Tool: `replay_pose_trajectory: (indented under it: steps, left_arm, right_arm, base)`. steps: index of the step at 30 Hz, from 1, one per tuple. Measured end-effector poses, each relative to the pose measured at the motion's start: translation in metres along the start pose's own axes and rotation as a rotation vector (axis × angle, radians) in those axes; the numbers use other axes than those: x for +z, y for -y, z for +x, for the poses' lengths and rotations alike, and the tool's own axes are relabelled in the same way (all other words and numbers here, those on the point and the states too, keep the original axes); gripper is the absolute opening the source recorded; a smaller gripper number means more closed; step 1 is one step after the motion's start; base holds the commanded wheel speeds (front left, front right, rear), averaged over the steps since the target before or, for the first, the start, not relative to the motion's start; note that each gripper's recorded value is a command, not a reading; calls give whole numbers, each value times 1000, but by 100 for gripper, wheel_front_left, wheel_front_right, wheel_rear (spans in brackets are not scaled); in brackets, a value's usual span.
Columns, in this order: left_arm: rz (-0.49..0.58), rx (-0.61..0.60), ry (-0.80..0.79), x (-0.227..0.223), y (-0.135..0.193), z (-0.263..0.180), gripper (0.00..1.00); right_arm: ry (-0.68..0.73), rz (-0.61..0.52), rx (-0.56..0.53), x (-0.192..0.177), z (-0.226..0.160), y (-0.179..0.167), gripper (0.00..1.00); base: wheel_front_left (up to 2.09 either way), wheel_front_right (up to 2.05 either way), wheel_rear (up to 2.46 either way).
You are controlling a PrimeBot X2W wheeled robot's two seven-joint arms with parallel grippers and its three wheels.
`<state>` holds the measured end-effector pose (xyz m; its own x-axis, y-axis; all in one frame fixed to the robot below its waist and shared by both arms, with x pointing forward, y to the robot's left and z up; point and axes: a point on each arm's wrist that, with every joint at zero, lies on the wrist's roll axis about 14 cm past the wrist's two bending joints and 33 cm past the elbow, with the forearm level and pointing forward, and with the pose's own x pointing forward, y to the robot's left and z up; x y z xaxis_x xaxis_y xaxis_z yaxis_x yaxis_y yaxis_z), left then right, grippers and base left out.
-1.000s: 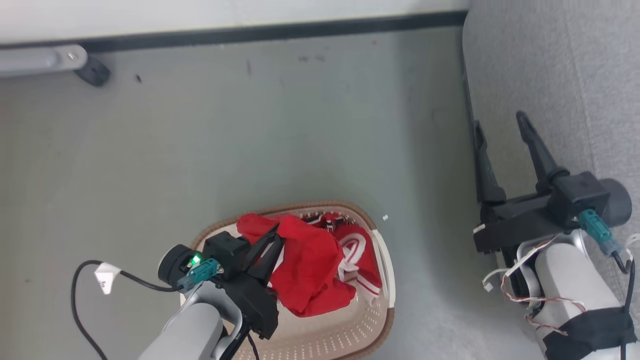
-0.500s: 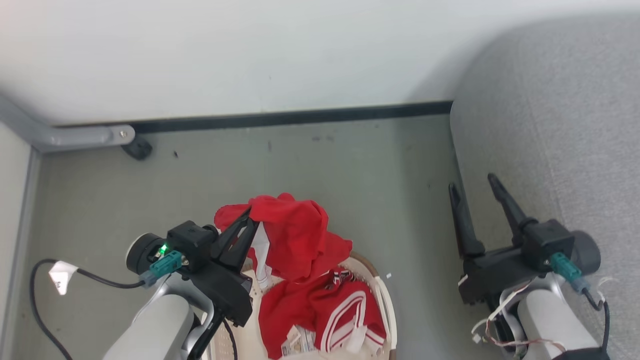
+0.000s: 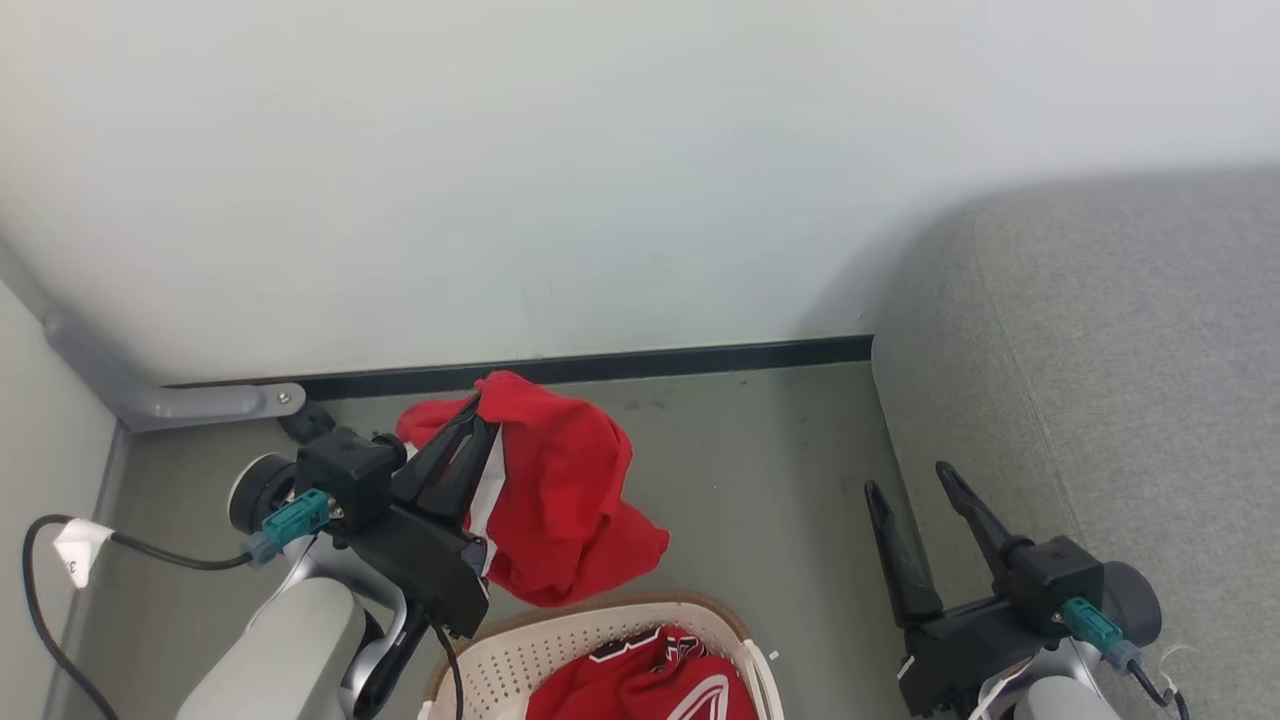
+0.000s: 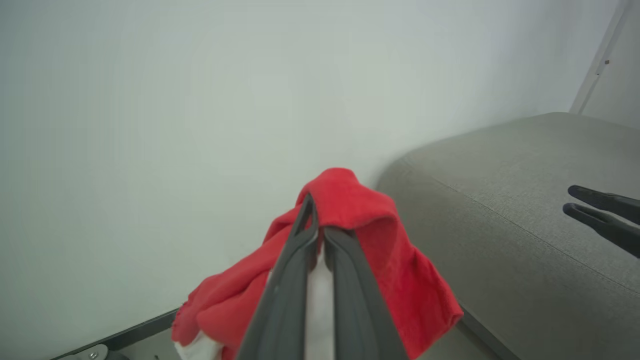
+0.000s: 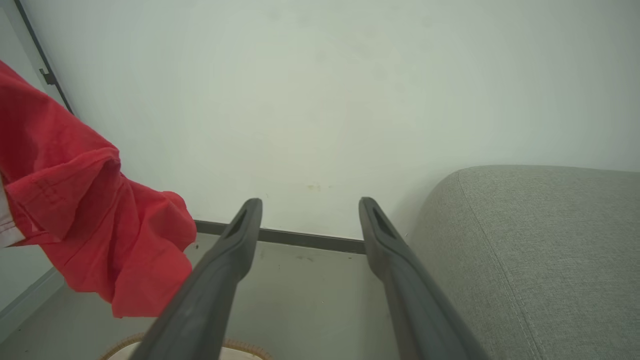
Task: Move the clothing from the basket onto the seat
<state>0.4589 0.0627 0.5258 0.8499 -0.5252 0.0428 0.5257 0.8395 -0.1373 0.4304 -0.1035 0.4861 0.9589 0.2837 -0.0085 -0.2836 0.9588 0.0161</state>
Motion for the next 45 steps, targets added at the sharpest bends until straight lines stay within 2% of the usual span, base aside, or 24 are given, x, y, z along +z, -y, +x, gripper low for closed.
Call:
replay_pose_trajectory:
  steps: [10,24,45]
  left_arm:
    - [29,-49,86,43,24,-6,0]
    - [30,-93,88,55,42,-5,0]
    - [42,-153,108,79,65,8,0]
  right_arm:
    - [42,-2,39,17,-21,-17,100]
    - [42,1,170,16,-31,-55,100]
    - [-50,-79,327,-3,-3,-91,100]
  base:
    - [0,0,0]
    - [0,0,0]
    - [0,0,0]
